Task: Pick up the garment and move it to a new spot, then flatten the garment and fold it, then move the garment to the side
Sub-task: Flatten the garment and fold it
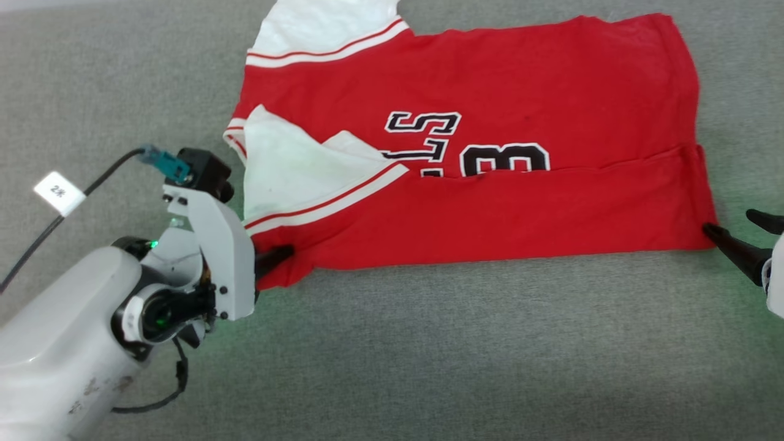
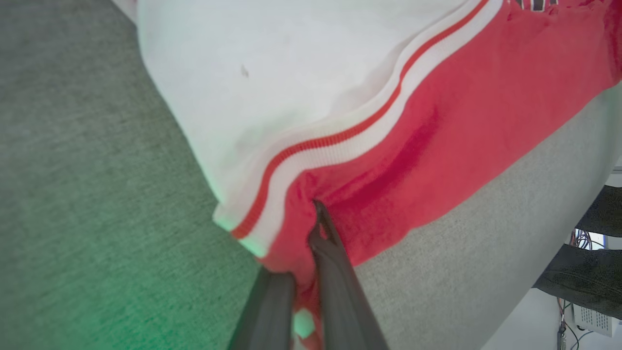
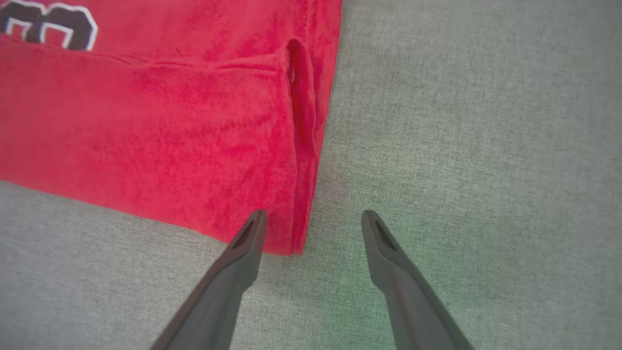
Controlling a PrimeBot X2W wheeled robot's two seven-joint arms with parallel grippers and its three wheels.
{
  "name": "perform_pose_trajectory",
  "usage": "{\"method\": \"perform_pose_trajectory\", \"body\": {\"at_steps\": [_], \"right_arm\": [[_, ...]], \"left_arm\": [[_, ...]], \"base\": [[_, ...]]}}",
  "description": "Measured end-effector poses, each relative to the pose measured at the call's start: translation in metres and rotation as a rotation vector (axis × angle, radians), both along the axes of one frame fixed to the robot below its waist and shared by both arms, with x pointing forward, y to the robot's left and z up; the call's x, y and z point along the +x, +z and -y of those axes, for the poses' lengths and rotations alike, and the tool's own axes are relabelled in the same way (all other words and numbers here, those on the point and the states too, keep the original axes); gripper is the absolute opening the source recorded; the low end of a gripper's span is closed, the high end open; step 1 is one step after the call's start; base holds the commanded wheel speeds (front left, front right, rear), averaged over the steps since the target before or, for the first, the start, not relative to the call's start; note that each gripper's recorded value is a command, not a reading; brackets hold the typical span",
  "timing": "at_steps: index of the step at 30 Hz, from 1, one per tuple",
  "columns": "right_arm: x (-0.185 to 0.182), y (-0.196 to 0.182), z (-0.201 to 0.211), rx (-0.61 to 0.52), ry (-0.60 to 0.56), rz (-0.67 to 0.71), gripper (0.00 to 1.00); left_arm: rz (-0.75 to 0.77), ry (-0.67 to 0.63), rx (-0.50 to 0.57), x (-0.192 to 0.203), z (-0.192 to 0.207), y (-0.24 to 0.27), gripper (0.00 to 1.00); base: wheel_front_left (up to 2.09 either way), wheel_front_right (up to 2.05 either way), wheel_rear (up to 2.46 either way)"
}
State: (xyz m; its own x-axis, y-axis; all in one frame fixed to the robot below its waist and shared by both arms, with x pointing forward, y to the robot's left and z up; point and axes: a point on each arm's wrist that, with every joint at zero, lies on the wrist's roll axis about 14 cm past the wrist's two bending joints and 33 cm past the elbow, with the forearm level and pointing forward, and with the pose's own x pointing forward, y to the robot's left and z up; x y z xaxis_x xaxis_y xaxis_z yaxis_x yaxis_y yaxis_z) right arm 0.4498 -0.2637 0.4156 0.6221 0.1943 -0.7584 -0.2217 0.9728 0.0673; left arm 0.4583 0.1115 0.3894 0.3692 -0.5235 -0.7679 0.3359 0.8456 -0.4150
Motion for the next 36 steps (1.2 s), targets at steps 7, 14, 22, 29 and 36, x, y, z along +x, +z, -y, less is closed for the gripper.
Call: {"method": "perform_pose_trajectory", "body": {"at_steps": [7,14,22,29,36], "right_arm": [[0.007,-0.021,-0.009,0.001,0.021,-0.096,0.71],[0.011,-0.026,-0.019,0.023,0.050,-0.119,0.00],[-0.002,-0.016,-0.014,0.022,0.049,-0.101,0.00],[-0.021,-0.011,-0.011,0.017,0.069,-0.116,0.00],[-0.042,-0.014,-0.003,-0.007,0.089,-0.157,0.00]], "left_arm": [[0.011,0.003,-0.029,0.005,0.005,-0.002,0.00],[0.028,0.019,-0.047,0.007,0.004,-0.003,0.00],[0.075,0.065,-0.095,-0.010,-0.004,0.009,0.00],[0.083,0.069,-0.109,-0.048,-0.010,0.019,0.00],[0.099,0.087,-0.121,-0.074,-0.013,0.027,0.00]], "base": [[0.00,0.00,0.00],[0.00,0.00,0.00],[0.00,0.00,0.00],[0.00,0.00,0.00],[0.00,0.00,0.00]]}}
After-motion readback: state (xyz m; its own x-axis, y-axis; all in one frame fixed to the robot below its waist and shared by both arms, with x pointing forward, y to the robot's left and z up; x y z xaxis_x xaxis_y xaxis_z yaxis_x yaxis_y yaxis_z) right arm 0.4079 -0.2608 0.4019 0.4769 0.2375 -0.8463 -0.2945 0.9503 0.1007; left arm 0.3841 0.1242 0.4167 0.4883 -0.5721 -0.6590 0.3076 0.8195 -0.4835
